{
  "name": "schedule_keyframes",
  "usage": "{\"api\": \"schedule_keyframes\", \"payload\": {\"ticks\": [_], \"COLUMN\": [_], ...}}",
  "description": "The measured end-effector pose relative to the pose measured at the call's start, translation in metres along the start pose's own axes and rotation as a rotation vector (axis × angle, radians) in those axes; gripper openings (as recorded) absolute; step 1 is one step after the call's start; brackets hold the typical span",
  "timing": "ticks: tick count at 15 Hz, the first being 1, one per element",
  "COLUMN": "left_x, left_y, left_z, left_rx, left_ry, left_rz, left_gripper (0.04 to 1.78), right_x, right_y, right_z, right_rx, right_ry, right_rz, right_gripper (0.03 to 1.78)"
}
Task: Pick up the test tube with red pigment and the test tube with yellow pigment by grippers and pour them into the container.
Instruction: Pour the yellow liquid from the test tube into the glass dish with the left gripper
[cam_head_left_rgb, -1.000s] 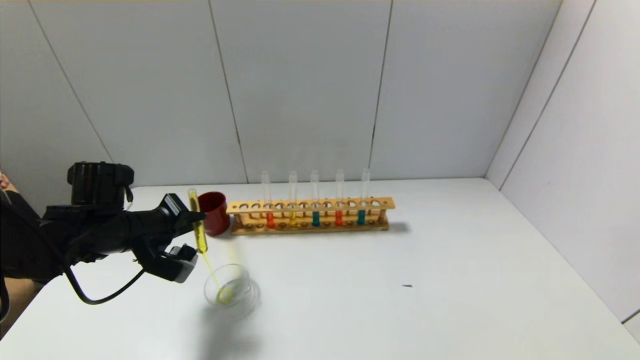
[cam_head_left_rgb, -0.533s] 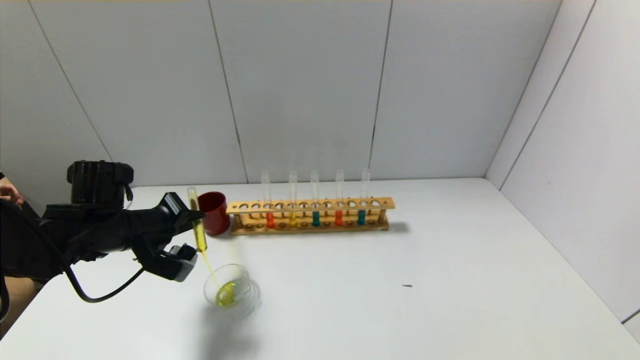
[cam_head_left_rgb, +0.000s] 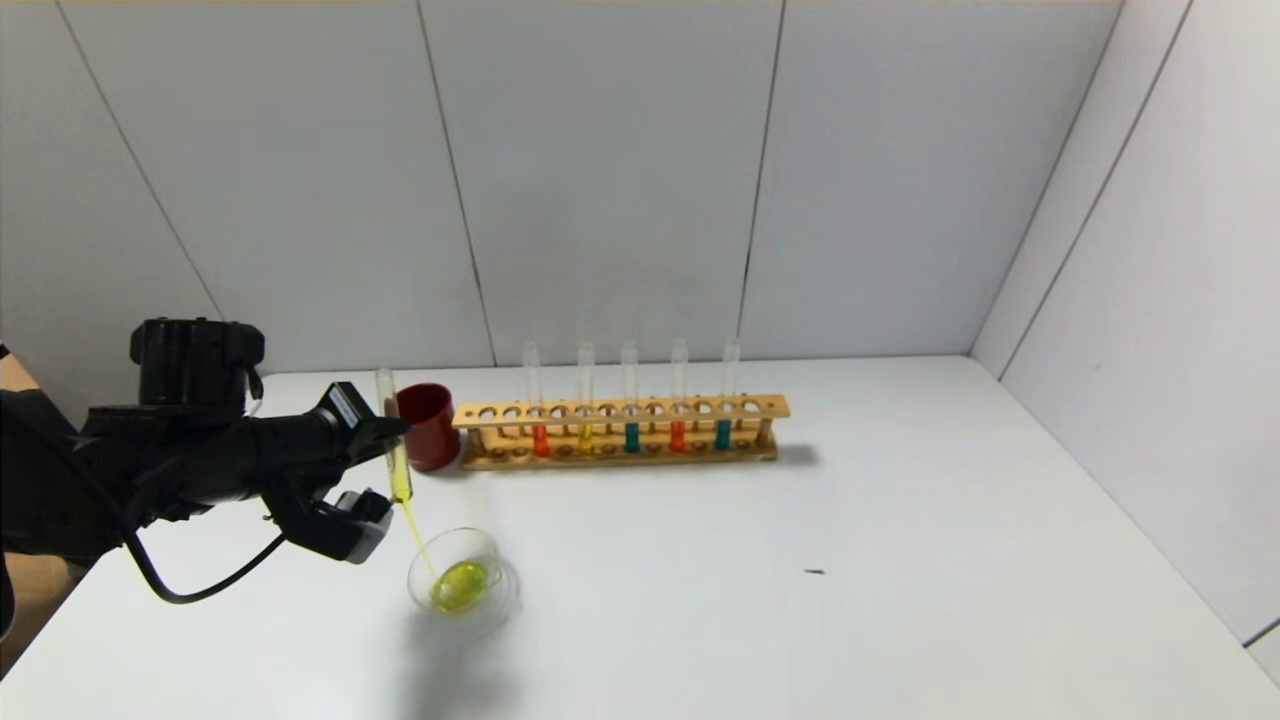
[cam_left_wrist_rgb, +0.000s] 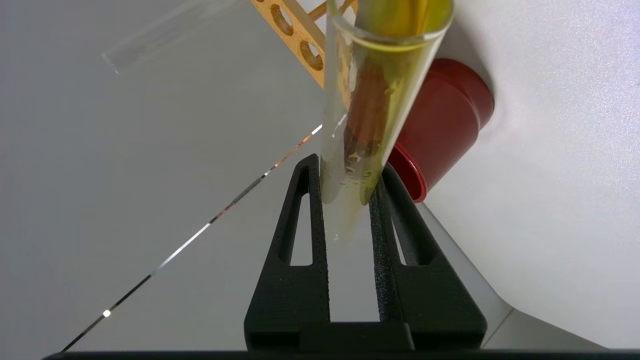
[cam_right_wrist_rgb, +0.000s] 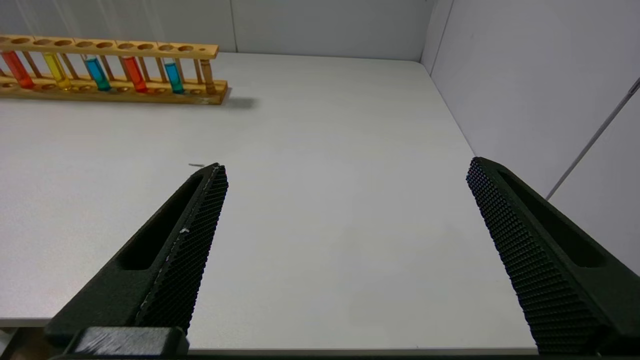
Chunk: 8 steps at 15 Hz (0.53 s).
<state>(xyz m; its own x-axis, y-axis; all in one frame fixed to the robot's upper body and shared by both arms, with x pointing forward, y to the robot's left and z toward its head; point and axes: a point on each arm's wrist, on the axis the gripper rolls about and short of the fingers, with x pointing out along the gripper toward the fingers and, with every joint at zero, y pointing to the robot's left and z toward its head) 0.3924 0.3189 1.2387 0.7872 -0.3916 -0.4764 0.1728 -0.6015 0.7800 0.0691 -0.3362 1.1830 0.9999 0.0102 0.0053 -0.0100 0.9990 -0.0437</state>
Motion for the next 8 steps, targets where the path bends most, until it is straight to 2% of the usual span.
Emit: {"api": "schedule_keyframes", "payload": {"ticks": [8], "left_x": [0.0022], "left_y": [0.0075], "left_z": [0.0041], "left_rx": [0.049], "left_ry": [-0.003], "left_rz": [0.03], "left_gripper": [0.3], "right_x": [0.0], "right_y": [0.0], "right_z": [0.0], "right_rx": [0.0], "right_ry": [0.0], "right_rz": [0.0], "right_gripper": [1.75]}}
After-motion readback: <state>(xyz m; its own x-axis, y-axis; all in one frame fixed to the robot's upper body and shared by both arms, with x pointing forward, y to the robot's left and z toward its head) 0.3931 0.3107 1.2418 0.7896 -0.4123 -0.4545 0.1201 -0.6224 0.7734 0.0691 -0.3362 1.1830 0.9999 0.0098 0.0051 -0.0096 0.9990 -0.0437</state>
